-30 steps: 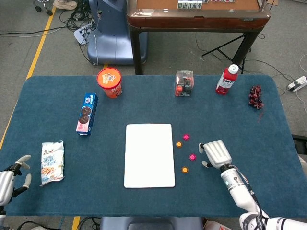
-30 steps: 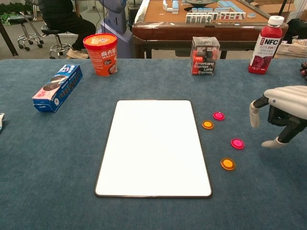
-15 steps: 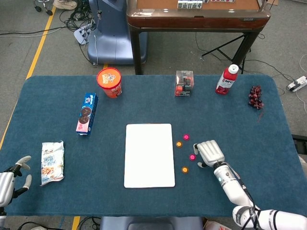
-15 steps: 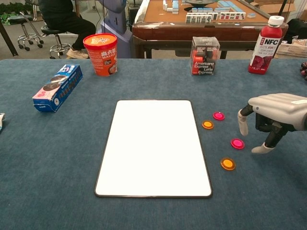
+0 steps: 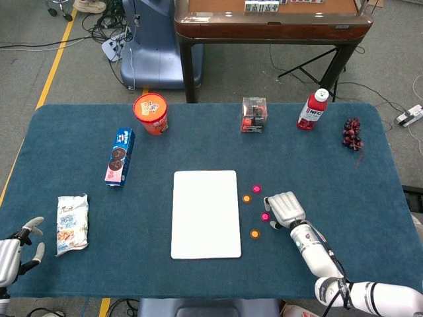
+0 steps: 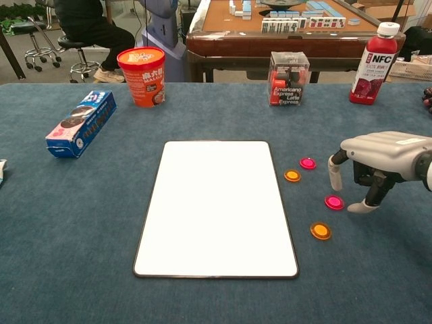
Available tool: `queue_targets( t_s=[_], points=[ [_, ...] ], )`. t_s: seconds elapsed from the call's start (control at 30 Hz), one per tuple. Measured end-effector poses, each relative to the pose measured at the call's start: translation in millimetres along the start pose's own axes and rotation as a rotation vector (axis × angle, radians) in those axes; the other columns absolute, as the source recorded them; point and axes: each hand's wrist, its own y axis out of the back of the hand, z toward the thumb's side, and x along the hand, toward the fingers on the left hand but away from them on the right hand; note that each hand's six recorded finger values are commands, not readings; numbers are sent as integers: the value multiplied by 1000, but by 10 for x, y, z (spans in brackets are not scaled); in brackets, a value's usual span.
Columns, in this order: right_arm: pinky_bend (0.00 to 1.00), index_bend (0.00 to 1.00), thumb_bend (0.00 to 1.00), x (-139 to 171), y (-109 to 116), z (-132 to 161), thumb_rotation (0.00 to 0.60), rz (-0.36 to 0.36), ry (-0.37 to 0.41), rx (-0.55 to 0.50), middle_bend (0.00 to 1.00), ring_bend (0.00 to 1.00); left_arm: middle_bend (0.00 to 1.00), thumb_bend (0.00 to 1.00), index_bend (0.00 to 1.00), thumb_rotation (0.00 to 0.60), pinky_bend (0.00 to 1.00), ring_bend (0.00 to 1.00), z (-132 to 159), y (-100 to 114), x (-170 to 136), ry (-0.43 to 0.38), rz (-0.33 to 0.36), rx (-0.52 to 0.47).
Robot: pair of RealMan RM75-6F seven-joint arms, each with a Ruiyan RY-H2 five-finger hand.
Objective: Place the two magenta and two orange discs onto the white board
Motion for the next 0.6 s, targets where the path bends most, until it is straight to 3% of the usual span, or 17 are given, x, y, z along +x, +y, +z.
queue_targets(
  t_s=[0.6],
  points=[
    [1000, 433, 201, -71, -19, 51, 600, 17, -11, 3, 1000, 1000, 426, 472, 263, 600, 662, 506, -15, -14, -23, 4, -2, -5]
  ],
)
